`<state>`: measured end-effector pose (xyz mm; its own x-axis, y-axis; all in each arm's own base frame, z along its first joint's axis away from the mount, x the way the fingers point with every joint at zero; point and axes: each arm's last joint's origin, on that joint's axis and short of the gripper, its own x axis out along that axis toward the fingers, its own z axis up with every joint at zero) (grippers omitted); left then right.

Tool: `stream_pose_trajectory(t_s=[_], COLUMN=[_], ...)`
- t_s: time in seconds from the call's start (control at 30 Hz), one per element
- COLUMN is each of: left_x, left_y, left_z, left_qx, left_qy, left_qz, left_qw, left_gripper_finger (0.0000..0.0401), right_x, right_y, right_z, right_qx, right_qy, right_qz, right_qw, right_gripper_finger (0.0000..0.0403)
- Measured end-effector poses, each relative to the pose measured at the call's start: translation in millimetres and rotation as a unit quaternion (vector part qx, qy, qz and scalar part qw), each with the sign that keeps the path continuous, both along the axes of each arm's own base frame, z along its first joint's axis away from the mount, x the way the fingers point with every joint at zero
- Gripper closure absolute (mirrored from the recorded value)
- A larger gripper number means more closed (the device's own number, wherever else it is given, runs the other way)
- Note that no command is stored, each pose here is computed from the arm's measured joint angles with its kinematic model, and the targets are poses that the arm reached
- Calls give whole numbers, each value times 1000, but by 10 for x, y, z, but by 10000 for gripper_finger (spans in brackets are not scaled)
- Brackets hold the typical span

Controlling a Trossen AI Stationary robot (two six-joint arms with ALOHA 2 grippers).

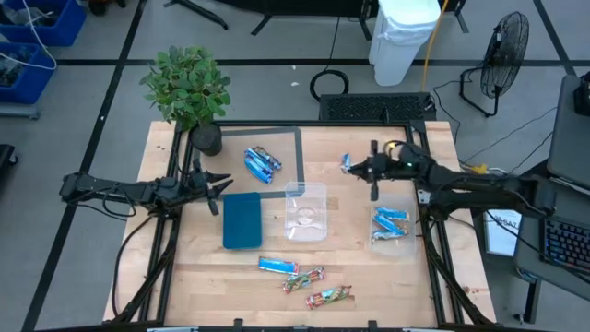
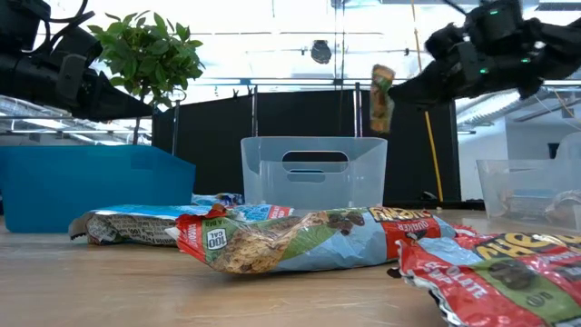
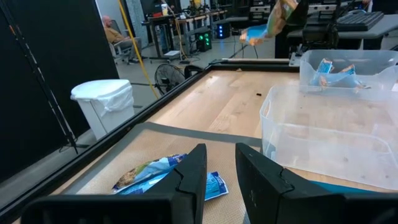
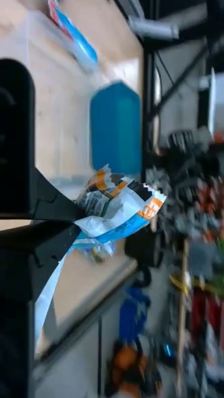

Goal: Pick and place Granola Bars by type
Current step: Put the yellow granola bar into the right transparent bin

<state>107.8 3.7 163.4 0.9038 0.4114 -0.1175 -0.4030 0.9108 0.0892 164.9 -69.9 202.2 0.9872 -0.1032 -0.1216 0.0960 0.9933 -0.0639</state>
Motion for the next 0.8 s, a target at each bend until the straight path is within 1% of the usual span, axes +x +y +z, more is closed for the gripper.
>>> stream_pose_trajectory(t_s=[0.1, 0.17, 0.33, 0.43, 0.63, 0.8], left_x=[0, 0, 0, 0, 0, 0], left_y=[0, 0, 0, 0, 0, 0], left_z=[0, 0, 0, 0, 0, -1], left_qx=[0, 0, 0, 0, 0, 0], left_qy=[0, 0, 0, 0, 0, 0], left_qz=[0, 0, 0, 0, 0, 0], left_qw=[1000, 1000, 1000, 1000, 1000, 1000], left_gripper_finger=[308, 308, 308, 308, 308, 308], right_x=[-146, -217, -313, -350, -424, -476], right_y=[35, 57, 105, 123, 130, 145], right_z=[1, 14, 49, 80, 129, 146], right_qx=[-3, 0, 3, -7, -20, -22], right_qy=[-25, -39, -48, -57, -72, -76], right_qz=[-46, -62, -64, -65, -111, -129], right_qw=[999, 997, 997, 996, 991, 989], right_gripper_finger=[403, 403, 403, 403, 403, 403])
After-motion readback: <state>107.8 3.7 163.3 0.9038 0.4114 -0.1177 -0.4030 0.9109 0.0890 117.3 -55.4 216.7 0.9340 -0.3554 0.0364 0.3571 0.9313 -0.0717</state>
